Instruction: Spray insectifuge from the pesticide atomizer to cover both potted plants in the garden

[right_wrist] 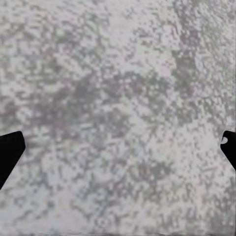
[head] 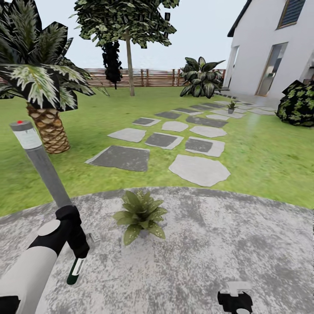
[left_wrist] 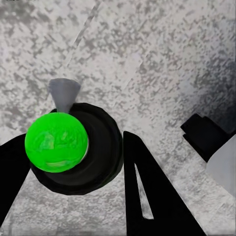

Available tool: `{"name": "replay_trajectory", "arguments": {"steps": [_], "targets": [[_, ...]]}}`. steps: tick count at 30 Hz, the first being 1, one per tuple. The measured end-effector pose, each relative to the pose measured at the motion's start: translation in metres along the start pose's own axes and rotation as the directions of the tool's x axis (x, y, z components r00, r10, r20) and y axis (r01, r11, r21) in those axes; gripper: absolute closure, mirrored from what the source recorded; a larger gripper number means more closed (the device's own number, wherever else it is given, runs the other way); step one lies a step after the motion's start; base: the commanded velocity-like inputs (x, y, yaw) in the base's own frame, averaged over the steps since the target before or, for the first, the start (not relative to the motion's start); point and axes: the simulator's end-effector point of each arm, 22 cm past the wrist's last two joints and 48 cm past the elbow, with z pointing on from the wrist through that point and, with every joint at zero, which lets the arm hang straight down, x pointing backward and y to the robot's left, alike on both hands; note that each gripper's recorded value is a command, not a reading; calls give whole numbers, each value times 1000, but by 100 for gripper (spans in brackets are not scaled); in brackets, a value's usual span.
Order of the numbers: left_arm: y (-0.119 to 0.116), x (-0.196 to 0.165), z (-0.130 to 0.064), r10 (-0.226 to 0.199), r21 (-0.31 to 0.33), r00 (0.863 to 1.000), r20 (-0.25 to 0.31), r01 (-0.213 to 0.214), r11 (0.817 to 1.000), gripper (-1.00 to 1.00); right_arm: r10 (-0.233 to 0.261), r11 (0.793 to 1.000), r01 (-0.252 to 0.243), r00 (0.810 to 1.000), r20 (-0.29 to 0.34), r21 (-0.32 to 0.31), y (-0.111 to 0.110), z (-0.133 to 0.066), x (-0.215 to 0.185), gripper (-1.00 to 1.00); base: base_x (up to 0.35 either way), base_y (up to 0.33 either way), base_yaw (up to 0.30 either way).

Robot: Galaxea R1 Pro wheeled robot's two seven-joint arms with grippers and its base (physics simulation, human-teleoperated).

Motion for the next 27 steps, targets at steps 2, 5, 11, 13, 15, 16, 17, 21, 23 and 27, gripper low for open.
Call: {"name": "replay_trajectory", "arguments": {"steps": [2,5,11,13,15,16,17,21,23,27], "targets": [[0,0,-1,0,-1,1000,1,0,1000,100,0,1000,0,1000,1,0,0,0,-1,-100,161,278,-226],[0,-1,-2,-1,-3,1000,3,1,1000,100,0,1000,0,1000,3,1,-1,-1,-1,-100,223,253,-234],[-2,3,0,-2,1,1000,0,2,1000,100,0,1000,0,1000,5,1,-1,-1,-2,-100,240,246,-241],[-3,3,0,-2,1,1000,1,2,1000,100,1,1000,-1,1000,6,1,-1,-1,-3,-100,241,244,-242],[-2,3,0,-2,0,1000,0,2,1000,100,1,1000,-1,1000,7,1,-1,-1,-3,-100,240,247,-242],[-2,4,0,-3,1,1000,0,3,1000,100,1,1000,-1,1000,7,1,-1,-1,-3,-100,239,248,-242],[-3,3,0,-3,1,1000,1,3,1000,100,1,1000,-1,1000,7,1,-1,-1,-4,-100,239,246,-242],[-3,4,0,-4,2,1000,1,4,1000,100,2,1000,-2,1000,9,2,-1,-2,-4,-100,198,188,-242],[-3,9,3,-4,3,1000,-6,4,1000,100,1,1000,-1,1000,9,2,-1,-2,-5,-100,35,29,-241],[-4,16,7,-5,14,1000,-11,5,1000,100,0,1000,0,1000,11,2,-1,-2,-5,-100,7,6,-117]]}}
